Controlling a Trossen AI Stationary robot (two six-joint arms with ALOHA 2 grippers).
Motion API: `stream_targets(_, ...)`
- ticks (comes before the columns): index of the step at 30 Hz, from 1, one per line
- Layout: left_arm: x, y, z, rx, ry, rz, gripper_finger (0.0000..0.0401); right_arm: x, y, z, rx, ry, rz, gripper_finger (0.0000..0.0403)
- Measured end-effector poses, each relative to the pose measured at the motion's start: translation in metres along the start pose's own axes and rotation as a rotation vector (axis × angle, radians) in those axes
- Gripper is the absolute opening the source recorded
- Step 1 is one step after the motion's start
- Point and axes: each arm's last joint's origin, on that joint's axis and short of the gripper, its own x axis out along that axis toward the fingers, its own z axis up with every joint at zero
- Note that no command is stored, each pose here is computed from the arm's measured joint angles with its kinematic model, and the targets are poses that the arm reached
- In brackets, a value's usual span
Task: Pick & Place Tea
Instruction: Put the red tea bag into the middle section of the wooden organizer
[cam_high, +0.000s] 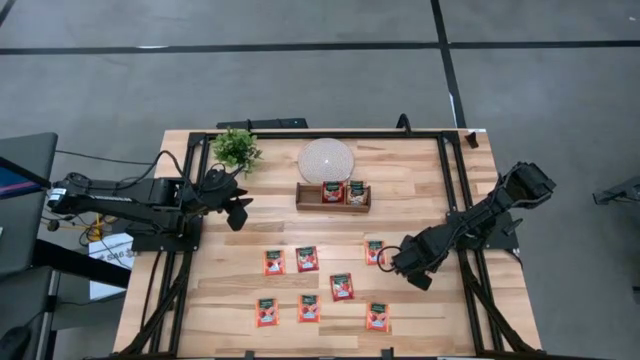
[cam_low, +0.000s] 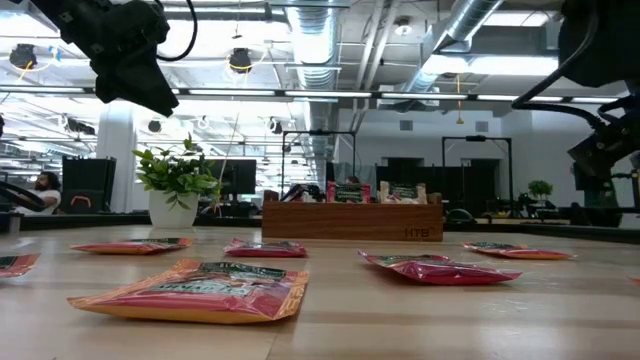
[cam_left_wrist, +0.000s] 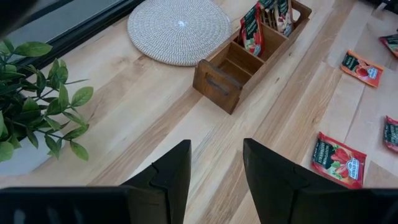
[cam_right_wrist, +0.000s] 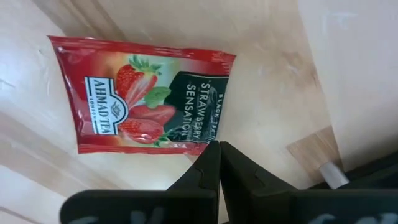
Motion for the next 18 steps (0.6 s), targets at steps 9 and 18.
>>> stream_targets(9,0.0,0.0,0.0,0.0,0.0,0.0,0.0138,-0.008,-0.006,0.005,0.042,0.021,0.066,0.0038)
stream_targets(18,0.0,0.0,0.0,0.0,0.0,0.0,0.0137,-0.019,-0.017,-0.001,0.103,-0.104,0.091,0.0079)
